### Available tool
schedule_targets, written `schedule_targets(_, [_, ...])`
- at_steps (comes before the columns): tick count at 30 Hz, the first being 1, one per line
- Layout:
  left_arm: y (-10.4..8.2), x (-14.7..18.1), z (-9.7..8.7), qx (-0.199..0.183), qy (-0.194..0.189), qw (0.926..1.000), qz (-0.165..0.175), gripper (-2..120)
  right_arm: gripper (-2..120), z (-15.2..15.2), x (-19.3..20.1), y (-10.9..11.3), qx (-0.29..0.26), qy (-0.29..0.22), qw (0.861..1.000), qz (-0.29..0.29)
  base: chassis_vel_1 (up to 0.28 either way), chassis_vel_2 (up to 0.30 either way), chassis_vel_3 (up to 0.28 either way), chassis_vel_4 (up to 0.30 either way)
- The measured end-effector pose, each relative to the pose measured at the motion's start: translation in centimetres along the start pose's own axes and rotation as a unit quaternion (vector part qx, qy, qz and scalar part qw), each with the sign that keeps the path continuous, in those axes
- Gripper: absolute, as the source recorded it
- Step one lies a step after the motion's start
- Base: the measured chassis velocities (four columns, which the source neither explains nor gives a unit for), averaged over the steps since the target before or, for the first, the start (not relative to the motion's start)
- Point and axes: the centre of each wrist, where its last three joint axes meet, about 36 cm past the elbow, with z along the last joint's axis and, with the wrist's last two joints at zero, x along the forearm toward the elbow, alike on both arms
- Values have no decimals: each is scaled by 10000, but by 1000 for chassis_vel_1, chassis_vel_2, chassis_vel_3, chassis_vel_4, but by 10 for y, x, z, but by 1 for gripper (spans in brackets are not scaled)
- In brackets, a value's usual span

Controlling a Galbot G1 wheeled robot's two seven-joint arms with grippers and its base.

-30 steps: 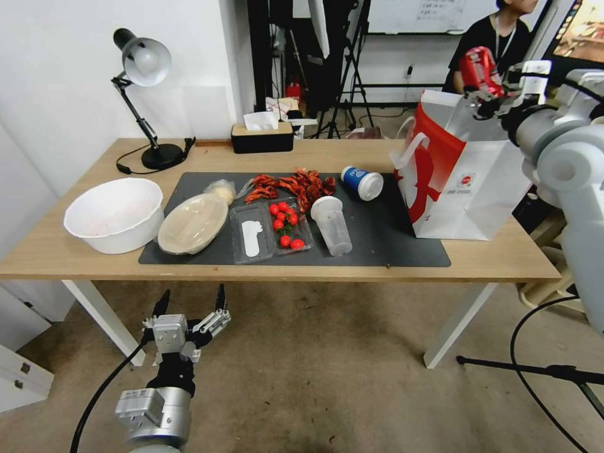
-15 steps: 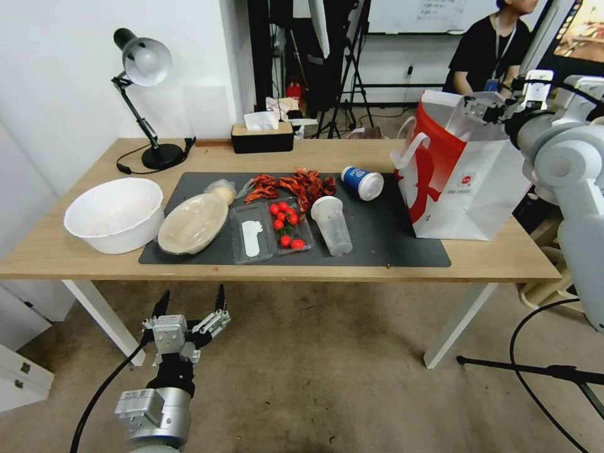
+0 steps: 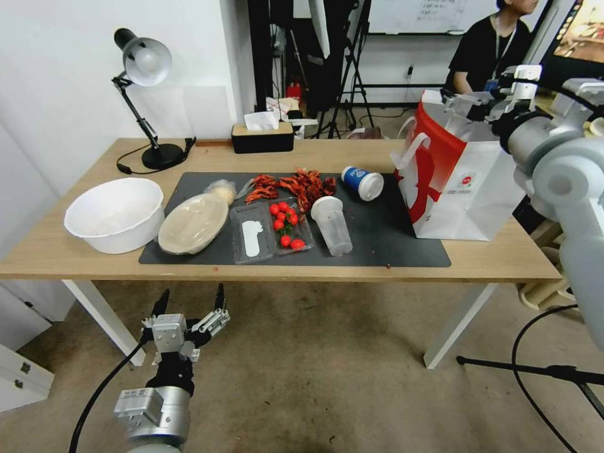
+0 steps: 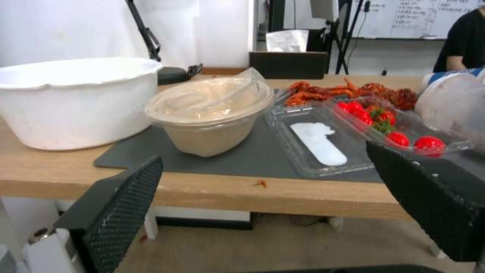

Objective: Pick up the trash from the table and place it into the takeout bag.

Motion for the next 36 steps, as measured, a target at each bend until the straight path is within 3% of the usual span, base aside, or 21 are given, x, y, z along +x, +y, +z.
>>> schedule_targets(5, [1, -2, 2, 48, -42, 10000, 23, 100, 100, 17, 18, 7, 146, -261, 9993, -220, 0, 0, 0, 0])
schedule_targets(11, [4, -3, 2, 16, -50, 9999, 117, 100, 100, 70, 66, 16, 474, -540, 9961, -507, 0, 0, 0, 0])
schedule_targets(12, [6, -4, 2, -15, -40, 9999, 139, 100, 100, 90, 84, 21, 430, -600, 9955, -594, 0, 0, 0, 0])
schedule_targets(15, [8, -4, 2, -53, -38, 9999, 150, 100, 100, 111, 102, 30, 304, -630, 9955, -639, 0, 0, 0, 0])
schedule_targets(23, [11, 0, 2, -80, -100, 9998, 121, 100, 100, 175, 165, 71, -191, -712, 9962, -462, 0, 0, 0, 0])
schedule_targets(28, [10, 0, 2, -76, -106, 9998, 143, 100, 100, 196, 182, 78, -255, -698, 9966, -364, 0, 0, 0, 0])
schedule_targets(30, [10, 0, 3, -78, -106, 9998, 151, 100, 100, 217, 199, 85, -250, -614, 9974, -279, 0, 0, 0, 0])
schedule_targets(36, [10, 0, 4, -84, -112, 9998, 164, 100, 100, 235, 214, 90, -195, -464, 9986, -162, 0, 0, 0, 0])
